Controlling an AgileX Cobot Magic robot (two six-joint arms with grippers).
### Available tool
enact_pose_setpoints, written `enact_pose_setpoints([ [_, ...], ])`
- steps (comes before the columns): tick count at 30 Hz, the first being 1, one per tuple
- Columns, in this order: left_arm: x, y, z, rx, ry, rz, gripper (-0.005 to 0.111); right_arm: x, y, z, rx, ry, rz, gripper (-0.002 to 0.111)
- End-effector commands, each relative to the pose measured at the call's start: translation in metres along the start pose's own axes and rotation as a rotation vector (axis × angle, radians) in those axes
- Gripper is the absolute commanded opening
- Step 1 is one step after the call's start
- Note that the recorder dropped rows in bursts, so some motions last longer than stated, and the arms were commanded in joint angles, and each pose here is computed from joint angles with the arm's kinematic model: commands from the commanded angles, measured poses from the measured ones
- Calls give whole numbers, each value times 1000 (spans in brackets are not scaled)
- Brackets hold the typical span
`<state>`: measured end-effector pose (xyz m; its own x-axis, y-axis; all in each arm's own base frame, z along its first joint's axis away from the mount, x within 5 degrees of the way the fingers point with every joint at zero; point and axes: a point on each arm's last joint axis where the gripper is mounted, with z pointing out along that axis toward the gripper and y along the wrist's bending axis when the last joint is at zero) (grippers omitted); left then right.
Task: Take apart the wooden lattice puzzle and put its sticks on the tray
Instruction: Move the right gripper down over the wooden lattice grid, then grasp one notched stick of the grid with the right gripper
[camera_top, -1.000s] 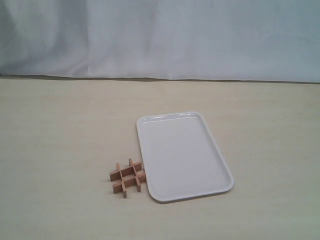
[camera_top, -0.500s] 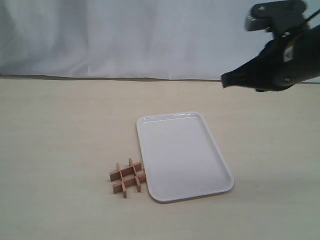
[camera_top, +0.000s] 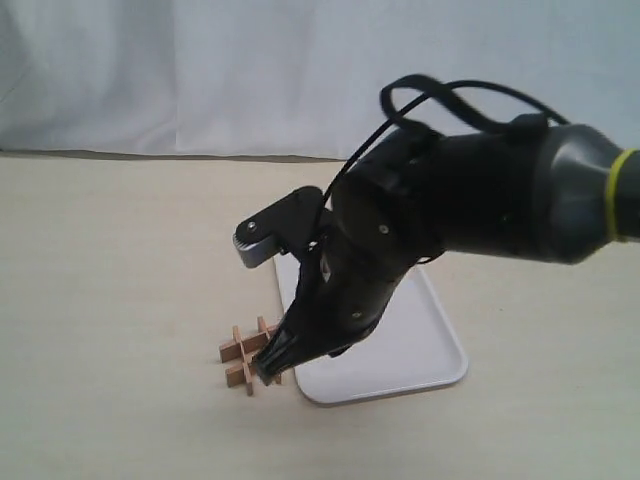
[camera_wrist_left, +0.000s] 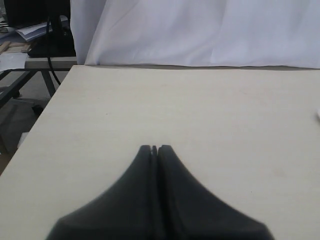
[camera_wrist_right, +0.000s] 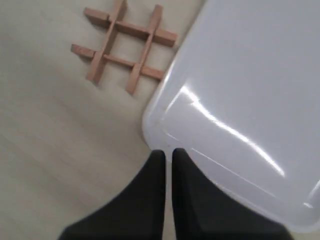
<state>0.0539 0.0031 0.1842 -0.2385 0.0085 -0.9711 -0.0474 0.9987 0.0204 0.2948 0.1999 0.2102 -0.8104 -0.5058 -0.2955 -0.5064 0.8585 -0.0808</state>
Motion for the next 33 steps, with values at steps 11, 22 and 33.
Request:
enact_pose_setpoints([
  [11, -1, 0, 0, 2, -19, -5, 0, -5, 18, 41, -70, 19, 64, 35],
  [22, -1, 0, 0, 2, -19, -5, 0, -11, 23, 60, -89, 17, 82, 34],
  [33, -1, 0, 0, 2, -19, -5, 0, -25, 27, 75, -102, 11, 101, 34],
])
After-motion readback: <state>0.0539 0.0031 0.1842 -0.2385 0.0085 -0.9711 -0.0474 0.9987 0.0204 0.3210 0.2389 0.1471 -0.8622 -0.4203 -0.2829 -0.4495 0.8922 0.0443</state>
